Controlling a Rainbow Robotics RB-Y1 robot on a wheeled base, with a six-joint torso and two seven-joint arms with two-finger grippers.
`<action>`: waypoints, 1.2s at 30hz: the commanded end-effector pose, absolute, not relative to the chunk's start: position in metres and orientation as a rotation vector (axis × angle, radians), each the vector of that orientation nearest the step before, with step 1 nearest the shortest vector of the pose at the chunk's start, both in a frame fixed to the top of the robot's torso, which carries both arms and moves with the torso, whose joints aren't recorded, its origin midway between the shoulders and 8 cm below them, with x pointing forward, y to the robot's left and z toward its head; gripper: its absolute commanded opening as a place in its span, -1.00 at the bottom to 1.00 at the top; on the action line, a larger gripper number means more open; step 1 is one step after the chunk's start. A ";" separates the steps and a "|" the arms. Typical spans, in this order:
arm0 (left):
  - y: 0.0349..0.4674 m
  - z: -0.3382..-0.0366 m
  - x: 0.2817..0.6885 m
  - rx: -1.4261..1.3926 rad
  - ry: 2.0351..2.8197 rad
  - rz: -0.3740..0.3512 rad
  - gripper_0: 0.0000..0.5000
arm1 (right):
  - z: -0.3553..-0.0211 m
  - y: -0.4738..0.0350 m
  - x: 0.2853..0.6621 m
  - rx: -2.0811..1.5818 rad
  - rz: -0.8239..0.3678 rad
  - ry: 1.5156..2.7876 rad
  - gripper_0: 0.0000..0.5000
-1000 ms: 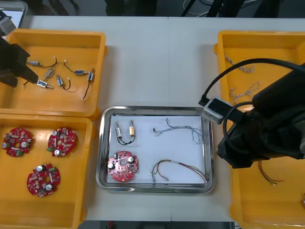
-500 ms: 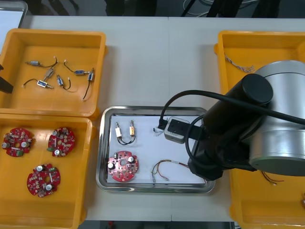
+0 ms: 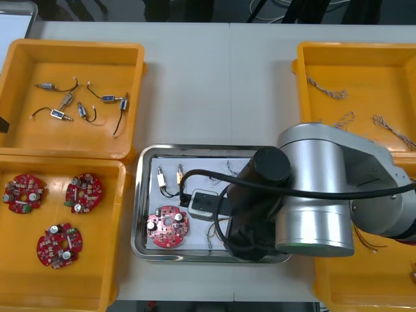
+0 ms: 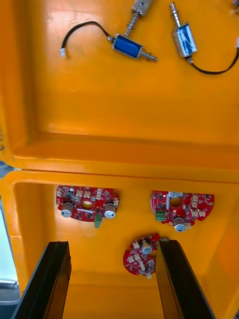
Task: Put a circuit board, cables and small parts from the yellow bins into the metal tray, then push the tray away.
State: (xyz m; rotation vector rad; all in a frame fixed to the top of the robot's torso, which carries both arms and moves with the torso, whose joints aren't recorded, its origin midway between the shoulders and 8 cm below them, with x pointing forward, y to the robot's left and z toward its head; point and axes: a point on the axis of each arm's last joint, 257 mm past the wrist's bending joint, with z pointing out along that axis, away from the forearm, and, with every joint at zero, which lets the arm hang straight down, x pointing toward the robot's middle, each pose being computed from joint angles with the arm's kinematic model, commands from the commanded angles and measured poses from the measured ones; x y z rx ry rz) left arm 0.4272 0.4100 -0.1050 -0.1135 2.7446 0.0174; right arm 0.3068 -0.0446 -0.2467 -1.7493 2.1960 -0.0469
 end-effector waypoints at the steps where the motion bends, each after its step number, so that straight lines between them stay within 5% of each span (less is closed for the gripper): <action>1: 0.407 -0.111 0.430 -0.087 2.726 0.018 1.00 | -0.247 -0.019 0.303 -1.872 -0.064 2.040 1.00; 11: 0.401 -0.122 0.436 -0.083 2.719 0.013 1.00 | -0.263 -0.015 0.299 -2.068 -0.113 1.893 1.00; 36: 0.393 -0.119 0.437 -0.028 2.708 0.013 1.00 | -0.319 -0.013 0.271 -2.039 -0.133 1.990 1.00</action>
